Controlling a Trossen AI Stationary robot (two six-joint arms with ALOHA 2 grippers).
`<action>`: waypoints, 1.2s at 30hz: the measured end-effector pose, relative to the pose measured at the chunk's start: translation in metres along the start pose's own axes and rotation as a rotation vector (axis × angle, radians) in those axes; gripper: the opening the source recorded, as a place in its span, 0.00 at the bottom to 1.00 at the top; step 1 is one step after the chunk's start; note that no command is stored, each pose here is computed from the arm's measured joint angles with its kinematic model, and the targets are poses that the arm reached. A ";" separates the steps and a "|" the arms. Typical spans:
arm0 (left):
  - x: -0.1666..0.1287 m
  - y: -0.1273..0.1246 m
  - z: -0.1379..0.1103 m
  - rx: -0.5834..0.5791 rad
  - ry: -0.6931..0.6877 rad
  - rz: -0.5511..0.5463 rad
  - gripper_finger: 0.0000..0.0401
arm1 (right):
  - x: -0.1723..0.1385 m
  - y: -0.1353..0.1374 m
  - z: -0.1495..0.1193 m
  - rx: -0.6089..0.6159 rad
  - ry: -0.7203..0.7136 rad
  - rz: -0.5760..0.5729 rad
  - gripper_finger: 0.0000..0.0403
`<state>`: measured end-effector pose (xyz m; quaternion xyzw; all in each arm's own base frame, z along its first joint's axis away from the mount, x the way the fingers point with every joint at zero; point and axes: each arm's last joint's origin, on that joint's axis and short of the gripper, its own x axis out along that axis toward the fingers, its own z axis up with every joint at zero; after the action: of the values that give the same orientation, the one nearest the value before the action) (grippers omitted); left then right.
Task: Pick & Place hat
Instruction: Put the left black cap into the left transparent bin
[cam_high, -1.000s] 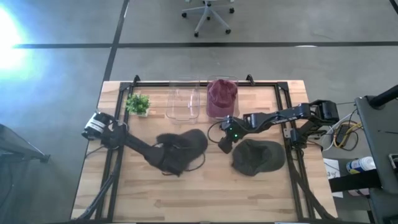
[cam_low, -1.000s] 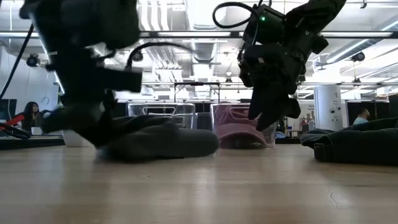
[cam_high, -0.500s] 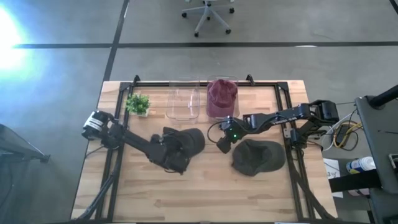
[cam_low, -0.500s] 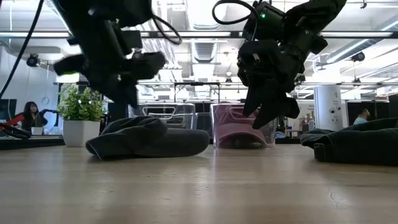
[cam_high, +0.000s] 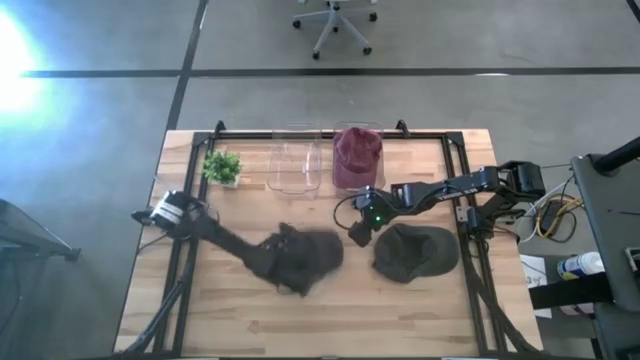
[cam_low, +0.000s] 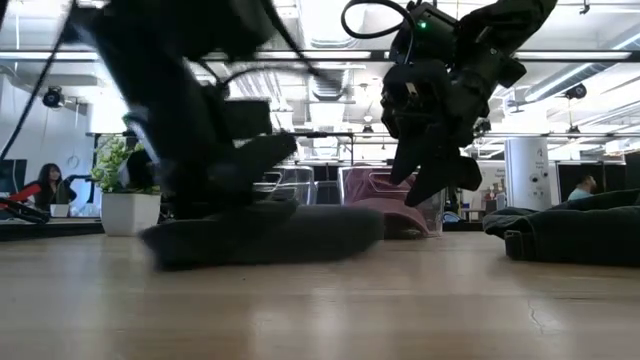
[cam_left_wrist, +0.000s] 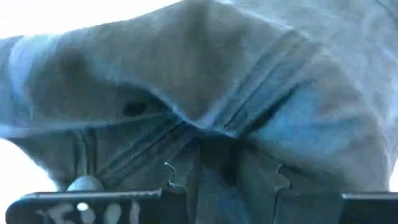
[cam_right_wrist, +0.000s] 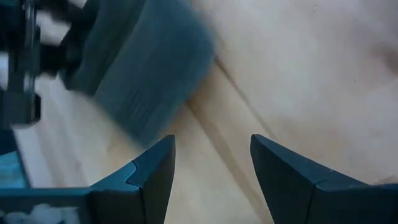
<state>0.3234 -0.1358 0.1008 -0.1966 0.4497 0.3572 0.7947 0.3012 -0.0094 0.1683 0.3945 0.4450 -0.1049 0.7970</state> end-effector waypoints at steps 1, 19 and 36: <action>-0.005 -0.004 -0.003 0.046 0.006 -0.043 0.24 | 0.000 0.000 0.000 0.013 0.016 0.014 0.51; -0.092 0.011 0.038 0.091 -0.250 -0.157 0.24 | 0.012 0.029 -0.039 0.179 0.160 0.200 0.51; -0.048 0.038 0.002 0.003 -0.057 -0.136 0.24 | 0.066 0.039 -0.053 0.355 0.050 0.260 0.51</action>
<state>0.2802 -0.1274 0.1431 -0.2153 0.4131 0.3069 0.8300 0.3270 0.0671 0.1217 0.5850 0.3849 -0.0681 0.7106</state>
